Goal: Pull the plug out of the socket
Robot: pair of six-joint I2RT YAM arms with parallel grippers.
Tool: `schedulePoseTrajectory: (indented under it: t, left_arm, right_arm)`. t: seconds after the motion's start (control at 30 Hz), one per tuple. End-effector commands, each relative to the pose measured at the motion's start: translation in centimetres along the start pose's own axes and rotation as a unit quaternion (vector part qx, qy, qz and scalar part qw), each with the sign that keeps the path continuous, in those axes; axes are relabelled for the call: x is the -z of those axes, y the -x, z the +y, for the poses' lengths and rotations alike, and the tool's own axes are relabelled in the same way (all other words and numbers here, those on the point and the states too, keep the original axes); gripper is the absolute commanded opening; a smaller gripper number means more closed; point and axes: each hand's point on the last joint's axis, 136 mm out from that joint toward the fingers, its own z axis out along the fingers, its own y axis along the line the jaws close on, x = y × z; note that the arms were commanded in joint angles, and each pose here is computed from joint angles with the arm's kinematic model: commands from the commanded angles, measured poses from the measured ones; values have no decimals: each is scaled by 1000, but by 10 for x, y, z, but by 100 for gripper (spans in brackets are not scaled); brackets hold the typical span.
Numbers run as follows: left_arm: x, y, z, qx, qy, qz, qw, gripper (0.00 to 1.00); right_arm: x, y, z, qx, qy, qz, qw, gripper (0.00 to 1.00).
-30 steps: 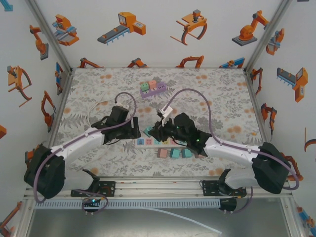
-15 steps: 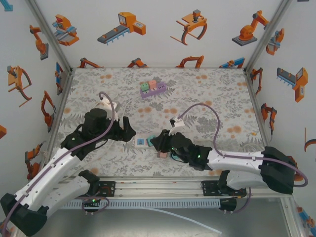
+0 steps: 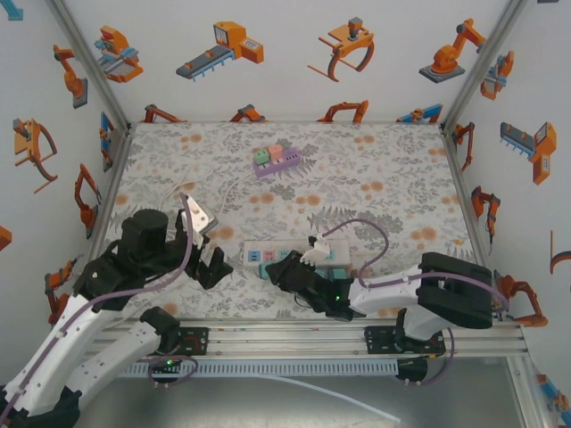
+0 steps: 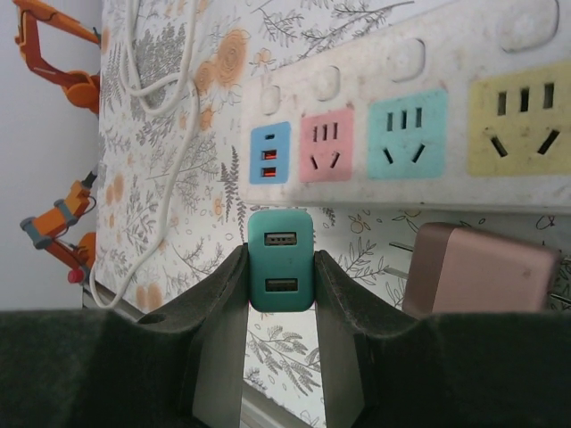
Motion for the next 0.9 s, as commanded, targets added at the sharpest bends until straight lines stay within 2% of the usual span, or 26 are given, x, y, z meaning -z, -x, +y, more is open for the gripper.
schedulePoseTrajectory:
  t: [0.0,0.2,0.53,0.87]
  left_arm:
    - [5,-16,-14,-78,-32,5,996,99]
    - [5,-25,-15,-99,-28,4,995,97]
    - [-4,-24,-10,-93,-21,3,995,97]
    - [-6,-23,-1,-85,1,7,996,97]
  right_arm:
    - [-4,5,6,-66,8,-30,997,14]
    - [-15,-8,-8,-88,-11,-24,996,20]
    - [-15,-17,-27,-105,-32,-13,994,41]
    - [-2,-14,-32,-93,-45,-9,995,47]
